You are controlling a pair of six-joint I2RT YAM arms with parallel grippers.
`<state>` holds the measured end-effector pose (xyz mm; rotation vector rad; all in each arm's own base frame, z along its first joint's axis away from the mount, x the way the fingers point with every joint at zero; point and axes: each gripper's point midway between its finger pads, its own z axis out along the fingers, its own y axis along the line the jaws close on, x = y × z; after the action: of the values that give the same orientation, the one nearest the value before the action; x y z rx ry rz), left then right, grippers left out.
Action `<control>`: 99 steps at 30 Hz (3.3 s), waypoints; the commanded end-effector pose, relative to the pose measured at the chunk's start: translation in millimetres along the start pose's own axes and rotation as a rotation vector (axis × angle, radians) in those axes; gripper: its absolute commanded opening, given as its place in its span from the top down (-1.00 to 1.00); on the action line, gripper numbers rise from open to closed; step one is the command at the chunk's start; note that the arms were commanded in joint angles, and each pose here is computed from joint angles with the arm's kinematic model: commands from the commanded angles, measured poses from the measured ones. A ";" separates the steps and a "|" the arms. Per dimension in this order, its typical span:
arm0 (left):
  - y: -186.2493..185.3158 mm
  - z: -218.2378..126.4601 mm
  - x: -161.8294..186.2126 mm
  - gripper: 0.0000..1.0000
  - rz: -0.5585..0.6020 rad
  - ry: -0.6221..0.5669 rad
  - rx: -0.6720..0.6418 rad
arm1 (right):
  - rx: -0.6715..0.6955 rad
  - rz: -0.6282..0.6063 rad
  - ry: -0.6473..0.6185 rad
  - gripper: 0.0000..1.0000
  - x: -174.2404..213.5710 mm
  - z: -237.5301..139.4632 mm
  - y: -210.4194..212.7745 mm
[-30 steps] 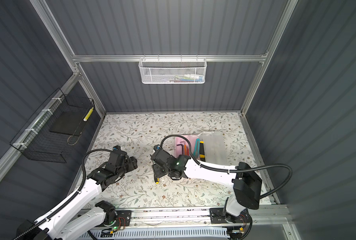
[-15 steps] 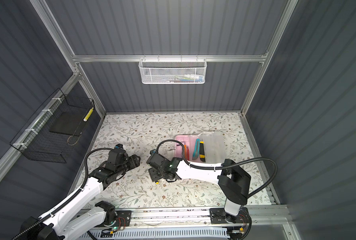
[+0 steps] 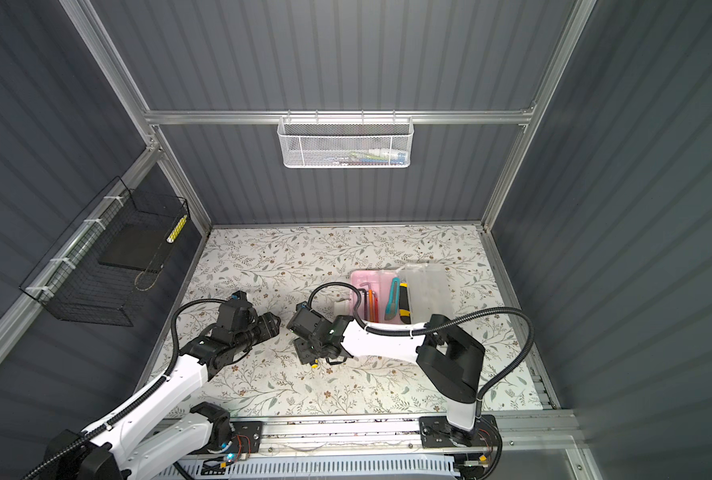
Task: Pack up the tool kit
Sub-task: 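Grasp the black-yellow screwdriver with the right gripper, then carry the black-yellow screwdriver with the right gripper into the pink box, then release the screwdriver in the box and raise the right gripper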
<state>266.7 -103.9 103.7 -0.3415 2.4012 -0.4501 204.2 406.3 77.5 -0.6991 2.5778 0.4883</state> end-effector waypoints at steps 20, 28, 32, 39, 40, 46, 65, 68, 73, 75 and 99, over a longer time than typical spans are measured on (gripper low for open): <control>6.4 11.9 11.9 -0.41 -0.018 0.033 0.009 | 0.087 -0.002 0.138 -0.04 28.0 36.4 -11.4; 8.3 11.7 11.7 -0.40 -0.017 0.028 0.001 | 0.089 -0.004 0.163 0.00 33.0 42.4 -11.2; 9.4 12.9 12.8 -0.39 -0.016 0.030 -0.002 | 0.090 -0.003 0.168 0.02 34.5 44.4 -11.1; 9.3 13.1 13.1 -0.39 -0.016 0.032 -0.001 | 0.089 -0.004 0.191 0.07 39.8 47.7 -11.0; 9.8 12.9 13.0 -0.39 -0.016 0.031 -0.003 | 0.089 -0.003 0.191 0.08 39.9 47.6 -11.1; 11.3 11.8 12.4 -0.38 -0.016 0.026 -0.011 | 0.093 0.001 0.204 0.21 44.9 49.1 -12.6; 2.4 6.7 -4.9 -0.37 0.003 -0.008 -0.009 | 0.074 -0.018 0.119 1.00 22.0 9.2 -8.2; 0.7 3.2 -11.0 -0.37 0.016 -0.024 -0.013 | 0.100 -0.028 0.057 1.00 6.7 -20.4 -16.4; -5.9 -1.8 -20.9 -0.38 0.040 -0.048 0.000 | 0.225 -0.009 -0.049 1.00 -14.1 -87.9 -67.1; -9.8 -1.7 -23.3 -0.38 0.051 -0.047 0.011 | 0.294 0.005 -0.088 1.00 -19.1 -117.0 -96.7; -22.1 15.6 -21.0 -0.38 0.070 -0.010 0.062 | 0.620 0.306 -0.126 1.00 25.1 -187.9 -289.7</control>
<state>289.8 -116.8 105.8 -0.2527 2.3901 -0.4679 279.8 83.7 160.5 -0.0749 2.5297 -0.1635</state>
